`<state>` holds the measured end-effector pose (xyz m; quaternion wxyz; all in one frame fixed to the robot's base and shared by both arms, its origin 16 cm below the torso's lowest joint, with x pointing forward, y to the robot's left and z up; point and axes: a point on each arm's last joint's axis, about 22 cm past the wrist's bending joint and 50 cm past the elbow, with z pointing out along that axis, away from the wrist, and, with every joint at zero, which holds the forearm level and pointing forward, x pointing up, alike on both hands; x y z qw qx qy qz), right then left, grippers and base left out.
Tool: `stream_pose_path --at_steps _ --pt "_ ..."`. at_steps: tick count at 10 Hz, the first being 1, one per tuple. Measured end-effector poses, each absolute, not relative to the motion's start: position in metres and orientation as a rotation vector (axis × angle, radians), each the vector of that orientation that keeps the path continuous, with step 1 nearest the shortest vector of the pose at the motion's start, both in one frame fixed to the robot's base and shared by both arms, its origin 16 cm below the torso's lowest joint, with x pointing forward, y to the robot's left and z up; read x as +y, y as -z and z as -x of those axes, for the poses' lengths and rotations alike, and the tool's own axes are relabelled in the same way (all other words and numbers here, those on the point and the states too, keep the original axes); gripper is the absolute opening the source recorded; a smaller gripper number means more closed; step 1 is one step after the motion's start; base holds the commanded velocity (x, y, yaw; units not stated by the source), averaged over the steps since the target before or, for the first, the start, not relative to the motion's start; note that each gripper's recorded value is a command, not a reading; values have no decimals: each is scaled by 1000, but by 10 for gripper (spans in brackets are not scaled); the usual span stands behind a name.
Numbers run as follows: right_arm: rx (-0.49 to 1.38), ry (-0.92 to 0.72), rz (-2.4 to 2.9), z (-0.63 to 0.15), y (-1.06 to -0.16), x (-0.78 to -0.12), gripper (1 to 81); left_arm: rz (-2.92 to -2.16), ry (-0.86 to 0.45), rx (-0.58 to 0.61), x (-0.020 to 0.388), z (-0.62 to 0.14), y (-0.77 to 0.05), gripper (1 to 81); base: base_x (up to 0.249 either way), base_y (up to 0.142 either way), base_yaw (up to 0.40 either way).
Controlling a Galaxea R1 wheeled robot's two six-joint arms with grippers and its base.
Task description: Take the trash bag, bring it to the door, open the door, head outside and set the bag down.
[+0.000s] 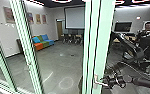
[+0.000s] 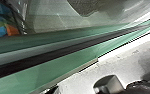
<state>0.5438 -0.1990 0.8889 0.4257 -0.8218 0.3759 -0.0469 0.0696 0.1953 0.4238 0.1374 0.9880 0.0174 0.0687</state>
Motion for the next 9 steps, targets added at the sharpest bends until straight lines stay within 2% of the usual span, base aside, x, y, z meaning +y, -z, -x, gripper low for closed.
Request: stream_pose_path --at_steps 9 --pt "1029 71 2133 -547 -853 -194 811 -2858 -206 49 195 -70 -424 10 0 0 0"
